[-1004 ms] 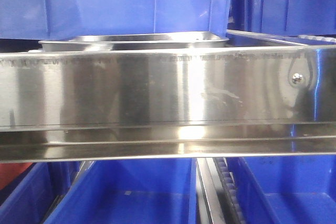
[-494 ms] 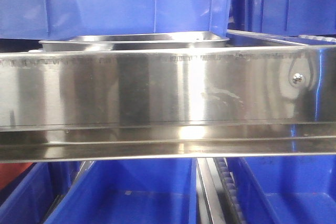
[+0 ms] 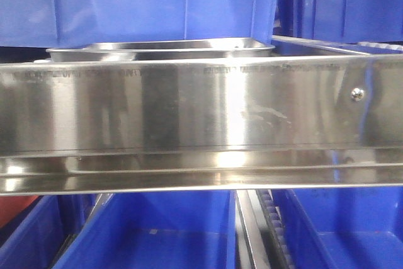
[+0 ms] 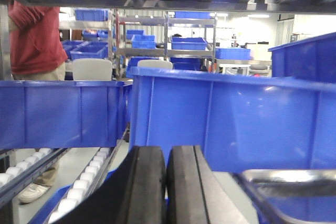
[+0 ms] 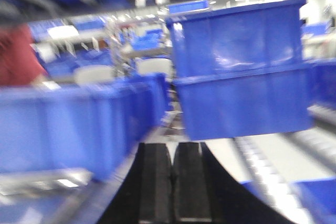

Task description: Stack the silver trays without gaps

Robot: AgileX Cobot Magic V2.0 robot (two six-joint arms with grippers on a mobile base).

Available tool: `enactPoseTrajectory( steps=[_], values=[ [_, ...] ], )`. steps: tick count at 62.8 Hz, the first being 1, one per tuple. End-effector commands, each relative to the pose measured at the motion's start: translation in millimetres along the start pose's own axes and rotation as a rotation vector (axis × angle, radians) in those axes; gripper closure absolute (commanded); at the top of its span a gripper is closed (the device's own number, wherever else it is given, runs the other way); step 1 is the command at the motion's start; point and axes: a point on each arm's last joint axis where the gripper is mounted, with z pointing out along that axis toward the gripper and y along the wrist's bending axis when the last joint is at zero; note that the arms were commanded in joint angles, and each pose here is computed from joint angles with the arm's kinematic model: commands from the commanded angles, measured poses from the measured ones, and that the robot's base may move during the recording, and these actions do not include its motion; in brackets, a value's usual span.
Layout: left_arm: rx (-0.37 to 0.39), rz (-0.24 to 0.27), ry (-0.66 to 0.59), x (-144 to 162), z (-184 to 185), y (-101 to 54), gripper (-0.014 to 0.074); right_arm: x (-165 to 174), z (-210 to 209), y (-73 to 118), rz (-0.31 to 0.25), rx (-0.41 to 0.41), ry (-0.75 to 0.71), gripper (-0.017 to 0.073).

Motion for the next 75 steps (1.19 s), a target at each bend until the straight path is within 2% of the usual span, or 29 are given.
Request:
enactPoseTrajectory(
  steps=[1, 6, 21, 28, 33, 36, 41, 45, 48, 56, 59, 62, 64, 70, 75],
  values=[
    [0.000, -0.019, -0.027, -14.6, -3.3, -0.2, 0.0589, -5.9, -1.4, 3.2, 0.092, -0.023, -0.005, 0.0631],
    [0.002, -0.027, -0.051, -21.5, -4.9, -0.5, 0.0589, -7.2, -1.4, 3.7, 0.135, -0.029, -0.018, 0.0631],
    [0.007, -0.044, -0.089, -25.4, -5.3, -0.8, 0.0589, -7.4, -1.4, 3.9, 0.152, -0.031, -0.020, 0.0631],
    [0.020, -0.114, -0.097, -27.8, -5.9, -1.7, 0.0589, -8.5, -1.9, 4.6, 0.152, -0.035, -0.015, 0.0631],
    [0.032, -0.166, -0.078, -30.5, -7.3, -2.8, 0.0589, -11.3, -4.4, 8.5, 0.143, -0.055, 0.043, 0.0631],
    [0.038, -0.169, -0.042, -33.2, -9.3, -3.6, 0.0591, -14.4, -7.5, 12.3, 0.126, -0.075, 0.098, 0.0631],
    [0.043, -0.151, 0.070, -38.3, -14.5, -5.0, 0.0601, -23.3, -13.4, 18.4, 0.050, -0.108, 0.162, 0.0631],
    [0.048, -0.148, 0.210, -39.9, -11.6, -6.4, 0.0602, -31.8, -9.7, 21.9, 0.025, -0.118, 0.227, 0.0631],
    [0.058, -0.169, 0.302, -40.8, -5.5, -8.4, 0.0602, -39.3, -5.3, 24.4, 0.024, -0.123, 0.268, 0.0631],
    [0.115, -0.206, 0.434, -46.9, 16.7, -15.3, 0.0602, -51.6, 18.8, 29.4, 0.028, -0.129, 0.449, 0.0631],
    [0.154, -0.181, 0.451, -49.0, 23.9, -18.3, 0.0602, -54.6, 26.5, 31.3, 0.029, -0.135, 0.523, 0.0631],
    [0.202, -0.180, 0.462, -51.4, 30.8, -22.4, 0.0602, -56.0, 37.0, 32.7, 0.030, -0.142, 0.590, 0.0637],
    [0.234, -0.189, 0.463, -53.7, 34.8, -25.0, 0.0602, -57.2, 43.4, 33.6, 0.039, -0.148, 0.609, 0.0638],
    [0.278, -0.234, 0.475, -59.2, 44.1, -29.5, 0.0602, -63.2, 62.3, 38.9, 0.113, -0.182, 0.619, 0.0638],
    [0.292, -0.245, 0.501, -61.3, 52.8, -31.4, 0.0608, -69.7, 72.6, 42.3, 0.127, -0.206, 0.614, 0.0638]
  ],
)
